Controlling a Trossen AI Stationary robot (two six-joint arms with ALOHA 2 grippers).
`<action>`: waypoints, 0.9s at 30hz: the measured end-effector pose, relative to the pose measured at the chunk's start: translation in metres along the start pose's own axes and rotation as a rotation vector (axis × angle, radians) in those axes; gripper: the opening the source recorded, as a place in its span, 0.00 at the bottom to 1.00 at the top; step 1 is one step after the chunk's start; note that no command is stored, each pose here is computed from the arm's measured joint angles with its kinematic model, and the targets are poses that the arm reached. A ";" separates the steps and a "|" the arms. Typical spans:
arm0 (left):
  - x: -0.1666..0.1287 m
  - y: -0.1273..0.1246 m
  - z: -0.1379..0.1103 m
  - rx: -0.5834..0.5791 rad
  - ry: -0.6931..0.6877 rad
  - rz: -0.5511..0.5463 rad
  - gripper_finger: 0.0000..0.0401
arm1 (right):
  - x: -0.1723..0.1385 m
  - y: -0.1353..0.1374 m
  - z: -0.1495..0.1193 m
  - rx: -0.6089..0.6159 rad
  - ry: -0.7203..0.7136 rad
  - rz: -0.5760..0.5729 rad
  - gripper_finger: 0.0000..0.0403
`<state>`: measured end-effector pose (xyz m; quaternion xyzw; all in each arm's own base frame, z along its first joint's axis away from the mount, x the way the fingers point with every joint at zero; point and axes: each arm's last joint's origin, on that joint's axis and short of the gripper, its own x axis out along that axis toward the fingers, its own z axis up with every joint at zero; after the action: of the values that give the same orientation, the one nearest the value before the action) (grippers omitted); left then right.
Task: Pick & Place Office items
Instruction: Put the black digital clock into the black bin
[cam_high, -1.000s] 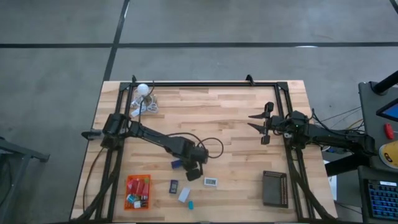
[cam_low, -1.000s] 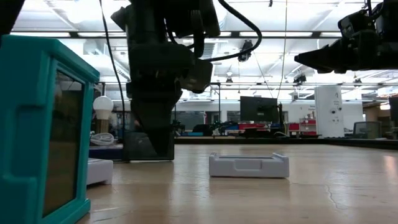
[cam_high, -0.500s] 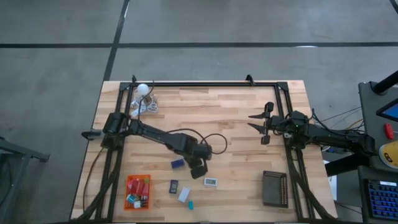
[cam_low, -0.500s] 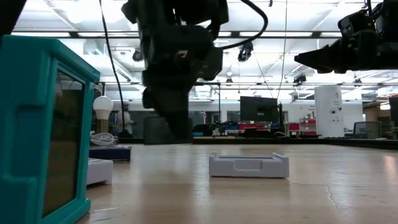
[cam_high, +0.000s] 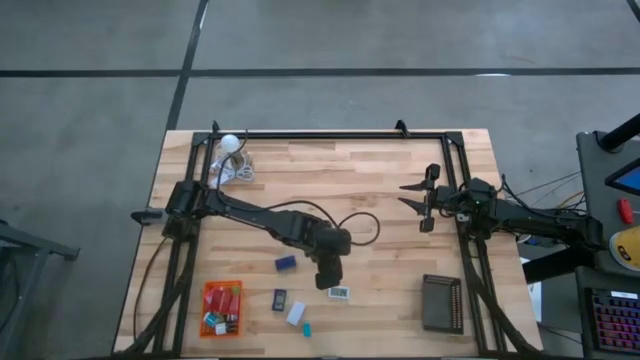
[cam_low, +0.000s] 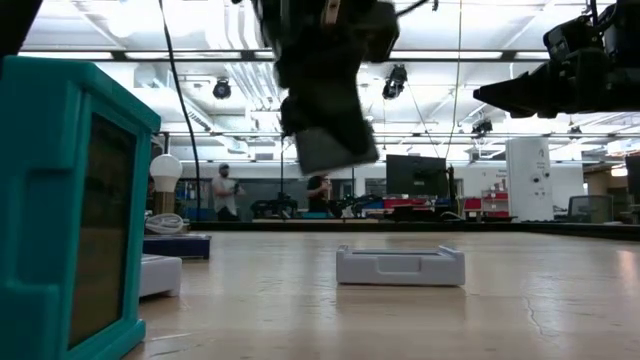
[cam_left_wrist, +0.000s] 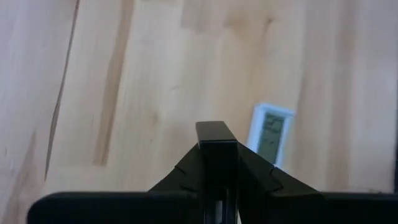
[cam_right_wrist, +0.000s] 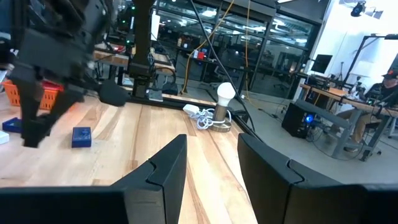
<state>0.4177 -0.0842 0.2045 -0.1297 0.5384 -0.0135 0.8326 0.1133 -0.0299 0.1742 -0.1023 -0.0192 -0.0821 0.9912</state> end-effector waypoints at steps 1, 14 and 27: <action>-0.002 -0.002 0.002 0.023 -0.012 -0.006 0.14 | 0.000 0.000 0.000 0.000 0.001 0.000 0.35; -0.024 -0.015 0.024 0.213 -0.107 -0.073 0.14 | 0.000 0.000 0.000 0.000 0.000 0.000 0.35; -0.035 -0.026 0.031 0.307 -0.139 -0.119 0.14 | 0.000 0.000 0.000 0.000 0.000 0.000 0.35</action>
<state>0.4335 -0.0975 0.2539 -0.0334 0.4625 -0.1356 0.8756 0.1133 -0.0299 0.1742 -0.1022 -0.0191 -0.0820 0.9912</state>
